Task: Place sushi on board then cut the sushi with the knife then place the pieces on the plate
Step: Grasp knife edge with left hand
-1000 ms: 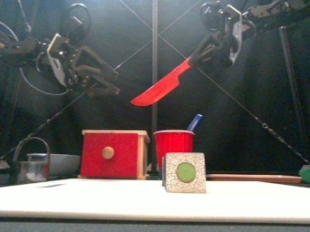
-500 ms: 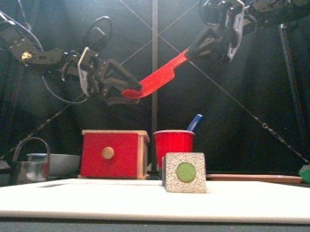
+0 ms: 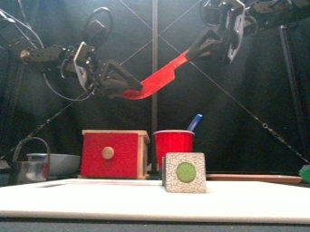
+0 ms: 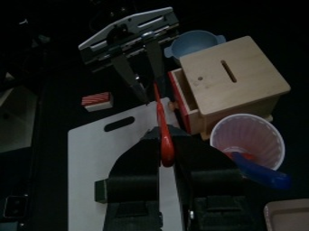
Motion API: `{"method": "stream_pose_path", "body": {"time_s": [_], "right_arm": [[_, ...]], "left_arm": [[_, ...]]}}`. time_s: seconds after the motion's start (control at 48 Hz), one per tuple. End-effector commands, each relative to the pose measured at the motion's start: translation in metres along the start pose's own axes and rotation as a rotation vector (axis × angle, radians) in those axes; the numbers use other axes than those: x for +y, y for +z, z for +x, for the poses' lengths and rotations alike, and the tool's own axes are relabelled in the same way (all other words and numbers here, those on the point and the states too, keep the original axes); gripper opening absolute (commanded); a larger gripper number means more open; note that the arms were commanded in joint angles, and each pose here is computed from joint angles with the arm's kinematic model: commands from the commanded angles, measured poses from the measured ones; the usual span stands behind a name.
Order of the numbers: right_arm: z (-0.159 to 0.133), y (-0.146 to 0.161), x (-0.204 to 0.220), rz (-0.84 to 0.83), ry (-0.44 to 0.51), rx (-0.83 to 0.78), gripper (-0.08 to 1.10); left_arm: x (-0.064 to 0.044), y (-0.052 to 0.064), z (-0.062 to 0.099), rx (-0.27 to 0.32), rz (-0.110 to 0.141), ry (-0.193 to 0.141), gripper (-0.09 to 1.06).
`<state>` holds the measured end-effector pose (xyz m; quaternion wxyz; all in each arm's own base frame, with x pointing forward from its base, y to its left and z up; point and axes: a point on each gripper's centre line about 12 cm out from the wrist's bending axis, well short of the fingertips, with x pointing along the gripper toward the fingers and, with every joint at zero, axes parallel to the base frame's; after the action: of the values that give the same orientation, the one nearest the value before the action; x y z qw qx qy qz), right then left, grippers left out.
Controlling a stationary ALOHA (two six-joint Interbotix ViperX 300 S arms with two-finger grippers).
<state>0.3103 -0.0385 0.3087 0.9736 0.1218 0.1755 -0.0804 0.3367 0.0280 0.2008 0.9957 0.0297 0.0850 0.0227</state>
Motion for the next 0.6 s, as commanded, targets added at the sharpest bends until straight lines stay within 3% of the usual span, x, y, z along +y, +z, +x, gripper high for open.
{"method": "stream_pose_path", "body": {"time_s": [0.021, 0.167, 0.396, 0.604], "right_arm": [[-0.003, 0.008, 0.002, 0.0, 0.008, -0.033, 0.39], [-0.004, 0.008, 0.002, 0.002, 0.009, -0.033, 0.39], [-0.003, 0.003, 0.002, 0.009, 0.009, -0.015, 0.39], [0.006, -0.035, 0.002, 0.046, 0.0, 0.153, 0.39]], "left_arm": [[-0.002, 0.006, 0.001, -0.023, 0.005, -0.007, 0.63], [0.0, 0.011, -0.001, -0.037, 0.001, 0.0, 0.6], [-0.001, 0.008, -0.002, -0.017, -0.003, -0.001, 0.51], [-0.002, 0.013, -0.013, -0.025, 0.003, -0.006, 0.38]]}}
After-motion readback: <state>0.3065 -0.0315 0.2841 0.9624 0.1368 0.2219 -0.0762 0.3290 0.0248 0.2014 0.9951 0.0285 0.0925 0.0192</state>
